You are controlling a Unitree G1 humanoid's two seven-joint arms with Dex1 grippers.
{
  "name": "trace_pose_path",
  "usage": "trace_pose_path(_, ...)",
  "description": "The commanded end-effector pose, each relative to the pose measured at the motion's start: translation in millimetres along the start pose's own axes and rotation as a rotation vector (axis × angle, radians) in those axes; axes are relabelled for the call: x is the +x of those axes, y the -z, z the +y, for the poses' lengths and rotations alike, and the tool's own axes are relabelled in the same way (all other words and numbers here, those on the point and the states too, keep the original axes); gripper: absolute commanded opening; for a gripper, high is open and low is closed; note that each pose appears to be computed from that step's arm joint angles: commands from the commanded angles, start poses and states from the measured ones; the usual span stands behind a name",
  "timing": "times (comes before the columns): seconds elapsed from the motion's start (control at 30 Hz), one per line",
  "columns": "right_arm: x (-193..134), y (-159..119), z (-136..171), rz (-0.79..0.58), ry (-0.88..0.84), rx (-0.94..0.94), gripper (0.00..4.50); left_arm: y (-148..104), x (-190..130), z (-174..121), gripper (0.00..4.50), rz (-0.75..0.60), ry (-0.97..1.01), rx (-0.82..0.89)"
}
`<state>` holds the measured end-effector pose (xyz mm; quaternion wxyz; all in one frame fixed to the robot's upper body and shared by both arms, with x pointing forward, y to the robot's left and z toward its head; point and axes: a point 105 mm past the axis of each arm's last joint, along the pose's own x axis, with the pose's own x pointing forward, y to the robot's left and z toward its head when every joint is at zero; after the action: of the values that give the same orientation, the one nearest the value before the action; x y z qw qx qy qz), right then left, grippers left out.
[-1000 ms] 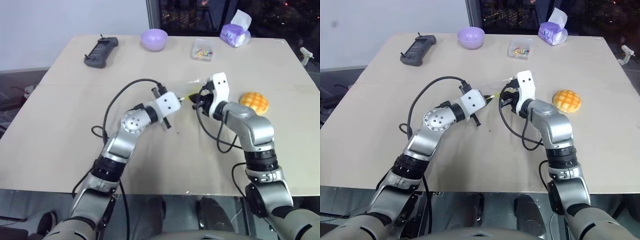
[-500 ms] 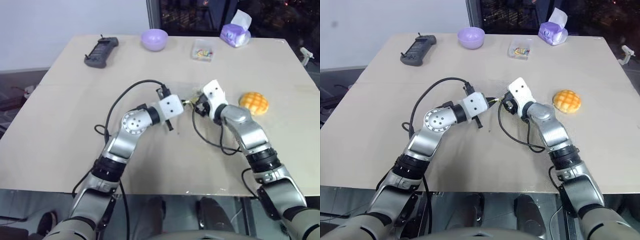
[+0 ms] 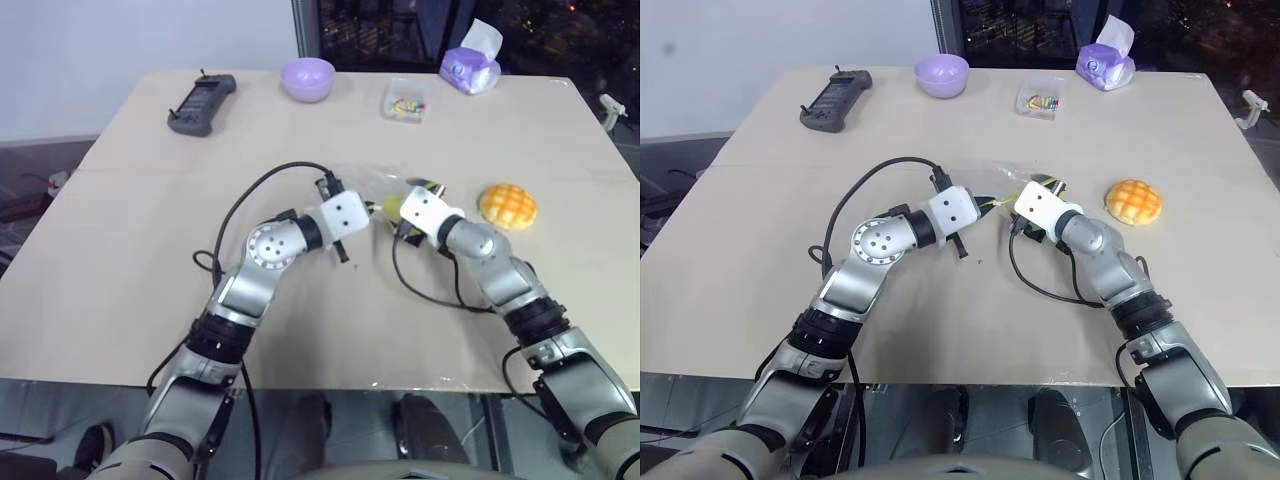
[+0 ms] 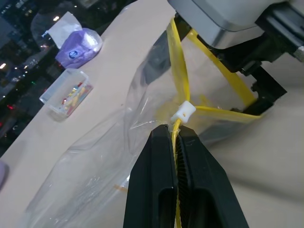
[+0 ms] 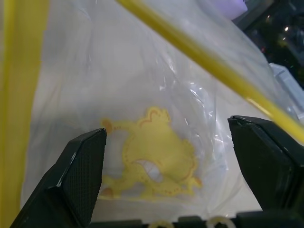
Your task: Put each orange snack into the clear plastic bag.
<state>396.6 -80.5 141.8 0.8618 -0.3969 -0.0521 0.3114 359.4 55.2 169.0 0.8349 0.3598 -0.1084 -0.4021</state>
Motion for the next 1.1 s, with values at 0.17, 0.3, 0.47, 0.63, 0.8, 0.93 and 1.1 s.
trace_pose_path(0.17,-44.5,-52.8,-2.0,-0.254,-0.214,0.226,4.46,3.3,-5.0,22.3,0.0,0.034,-0.113,0.006)
trace_pose_path(0.3,-75.6,-55.6,-18.7,-0.292,-0.245,0.396,4.46,5.4,-5.3,22.3,0.0,0.04,-0.127,-0.011)
trace_pose_path(0.47,-92.7,-25.3,-64.0,-0.233,-0.045,0.499,4.46,6.0,-4.7,20.1,0.0,0.04,-0.128,-0.026)
trace_pose_path(0.63,-105.6,57.3,-107.9,0.048,0.298,0.625,4.46,6.1,-3.9,19.9,0.0,0.04,-0.132,-0.034)
trace_pose_path(0.8,-113.2,101.3,-112.1,0.211,0.428,0.668,4.46,6.9,-3.4,18.1,0.0,0.043,-0.128,-0.039)
trace_pose_path(0.93,-114.3,123.0,-102.6,0.287,0.441,0.761,4.46,7.0,-2.9,18.5,0.0,0.044,-0.129,-0.039)
trace_pose_path(1.1,-110.2,131.2,-91.6,0.32,0.411,0.847,4.46,6.9,-2.4,18.9,0.0,0.043,-0.131,-0.039)
